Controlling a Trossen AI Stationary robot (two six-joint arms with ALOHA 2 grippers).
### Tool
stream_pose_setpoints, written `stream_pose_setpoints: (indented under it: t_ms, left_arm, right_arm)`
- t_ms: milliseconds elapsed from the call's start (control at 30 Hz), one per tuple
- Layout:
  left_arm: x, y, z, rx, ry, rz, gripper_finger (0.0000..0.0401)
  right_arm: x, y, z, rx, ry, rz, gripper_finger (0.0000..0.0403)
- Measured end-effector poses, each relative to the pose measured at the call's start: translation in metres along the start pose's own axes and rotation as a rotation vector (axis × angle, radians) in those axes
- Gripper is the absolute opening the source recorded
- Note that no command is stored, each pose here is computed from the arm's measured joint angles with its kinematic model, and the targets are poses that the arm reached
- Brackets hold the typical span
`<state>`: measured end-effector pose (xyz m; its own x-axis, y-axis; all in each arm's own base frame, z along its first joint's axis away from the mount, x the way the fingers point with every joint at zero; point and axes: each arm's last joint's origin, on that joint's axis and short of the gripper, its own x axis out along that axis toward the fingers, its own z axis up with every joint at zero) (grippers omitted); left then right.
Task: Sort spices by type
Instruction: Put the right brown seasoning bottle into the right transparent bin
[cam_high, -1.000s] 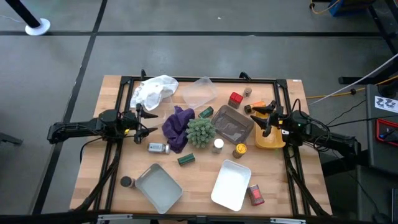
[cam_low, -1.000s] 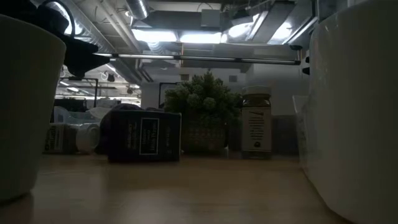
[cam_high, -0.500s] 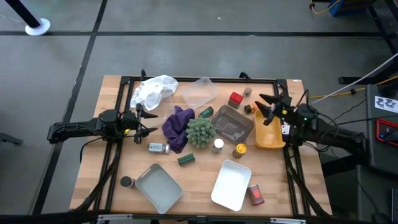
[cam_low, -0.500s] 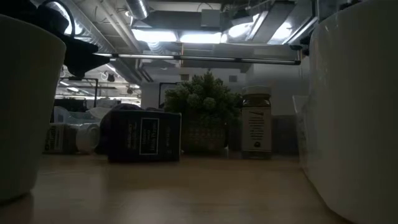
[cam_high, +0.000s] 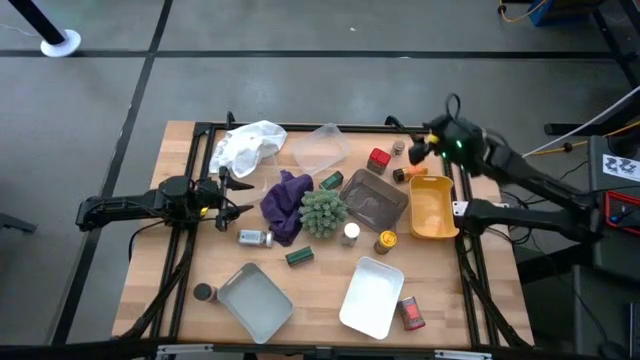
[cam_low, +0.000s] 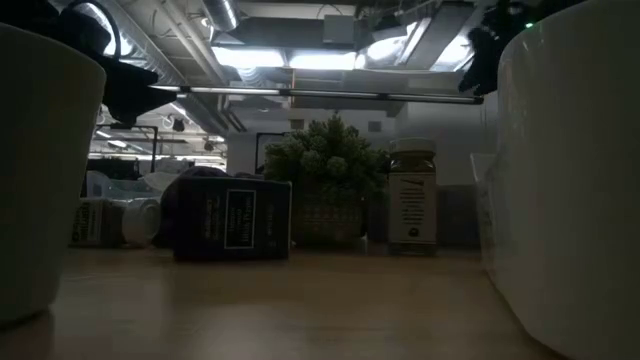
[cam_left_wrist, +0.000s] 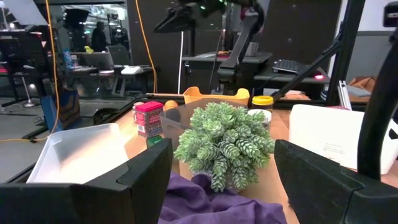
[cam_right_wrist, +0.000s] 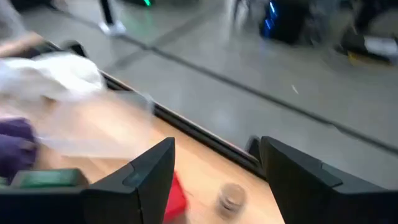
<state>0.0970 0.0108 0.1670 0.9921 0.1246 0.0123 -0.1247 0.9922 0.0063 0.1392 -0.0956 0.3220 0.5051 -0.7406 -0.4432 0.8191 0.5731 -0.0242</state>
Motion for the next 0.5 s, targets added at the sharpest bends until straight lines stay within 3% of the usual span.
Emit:
stream_pose_setpoints:
  t_ms: [233, 333, 500]
  left_arm:
    - [0.0, 0.0, 0.0, -0.006, 0.001, 0.0, 0.0266]
    - [0.0, 0.0, 0.0, -0.006, 0.001, 0.0, 0.0266]
    - [0.0, 0.0, 0.0, -0.007, 0.001, -0.001, 0.0266]
  right_arm:
    - [0.046, -0.027, 0.028, -0.012, 0.271, 0.029, 0.0237]
    - [0.072, -0.036, 0.027, 0.005, 0.376, 0.083, 0.0237]
    - [0.111, -0.052, 0.015, -0.026, 0.507, 0.071, 0.0237]
